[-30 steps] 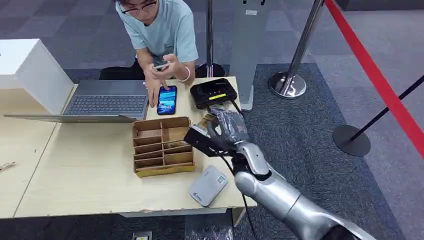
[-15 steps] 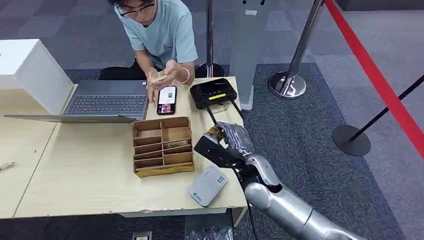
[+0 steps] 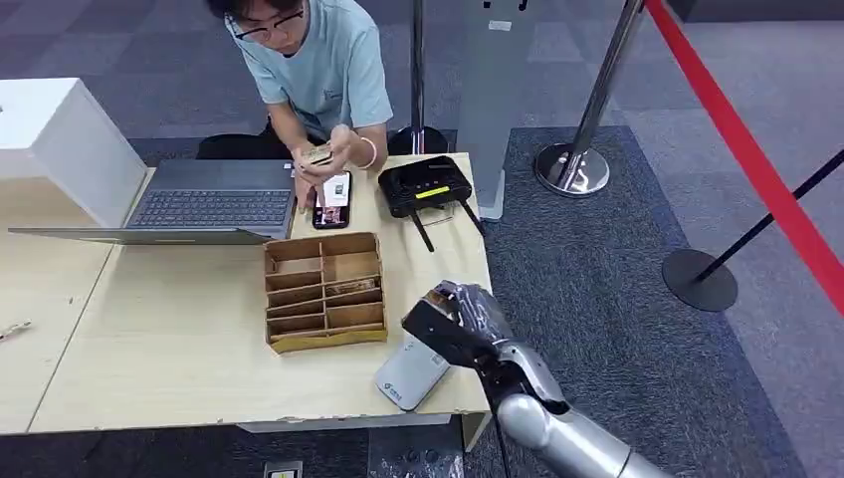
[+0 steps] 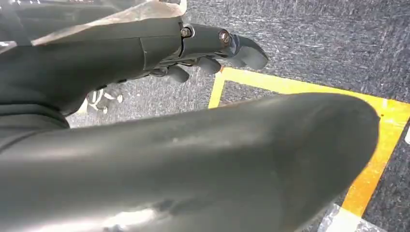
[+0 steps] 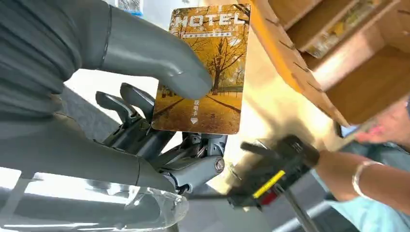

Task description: Pass the card to the sensor for recognition and then transmit it.

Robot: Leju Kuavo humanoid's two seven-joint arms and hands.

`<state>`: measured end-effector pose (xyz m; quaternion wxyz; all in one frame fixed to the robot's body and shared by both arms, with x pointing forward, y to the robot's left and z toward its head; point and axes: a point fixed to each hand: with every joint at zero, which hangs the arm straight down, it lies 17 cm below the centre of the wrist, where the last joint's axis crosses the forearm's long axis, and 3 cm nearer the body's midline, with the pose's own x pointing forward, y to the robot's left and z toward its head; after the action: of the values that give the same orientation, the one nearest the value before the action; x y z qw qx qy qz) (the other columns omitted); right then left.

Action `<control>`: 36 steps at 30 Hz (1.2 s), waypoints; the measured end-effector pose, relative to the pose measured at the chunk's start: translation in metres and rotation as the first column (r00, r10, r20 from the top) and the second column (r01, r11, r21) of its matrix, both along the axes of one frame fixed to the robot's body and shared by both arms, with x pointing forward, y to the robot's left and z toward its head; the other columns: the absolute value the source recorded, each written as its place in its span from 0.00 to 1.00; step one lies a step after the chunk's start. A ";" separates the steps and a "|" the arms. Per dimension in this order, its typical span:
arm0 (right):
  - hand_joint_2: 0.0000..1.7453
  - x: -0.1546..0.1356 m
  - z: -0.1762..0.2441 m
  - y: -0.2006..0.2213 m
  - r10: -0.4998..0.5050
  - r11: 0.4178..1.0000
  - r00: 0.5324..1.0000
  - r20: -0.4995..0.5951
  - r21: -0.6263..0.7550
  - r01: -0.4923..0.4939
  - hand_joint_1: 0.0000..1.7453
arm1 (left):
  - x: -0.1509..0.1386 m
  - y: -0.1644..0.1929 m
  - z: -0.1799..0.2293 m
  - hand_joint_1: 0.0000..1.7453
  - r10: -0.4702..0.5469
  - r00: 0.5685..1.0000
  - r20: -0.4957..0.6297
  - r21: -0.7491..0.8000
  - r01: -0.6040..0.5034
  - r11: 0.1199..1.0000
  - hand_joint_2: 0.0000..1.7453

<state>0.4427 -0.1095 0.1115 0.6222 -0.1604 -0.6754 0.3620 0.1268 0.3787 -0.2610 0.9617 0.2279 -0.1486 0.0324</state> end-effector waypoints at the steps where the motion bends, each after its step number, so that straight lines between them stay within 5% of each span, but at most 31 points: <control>1: 1.00 -0.002 -0.004 -0.001 -0.002 1.000 1.000 -0.008 0.003 0.002 1.00 | 0.000 0.000 0.000 0.00 0.000 1.000 0.000 0.000 0.000 1.000 0.00; 17: 1.00 -0.017 -0.081 -0.017 -0.050 0.999 0.985 -0.163 -0.010 0.049 1.00 | 0.001 -0.003 0.000 0.00 -0.024 1.000 -0.003 0.003 0.024 1.000 0.00; 36: 1.00 -0.008 -0.097 -0.022 -0.082 0.997 0.981 -0.177 -0.031 0.077 1.00 | 0.001 -0.010 -0.001 0.00 -0.024 1.000 0.002 -0.007 0.024 1.000 0.00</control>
<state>0.4352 -0.1312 0.0149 0.6921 -0.1616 -0.6057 0.3579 0.1279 0.3690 -0.2617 0.9626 0.2229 -0.1522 0.0219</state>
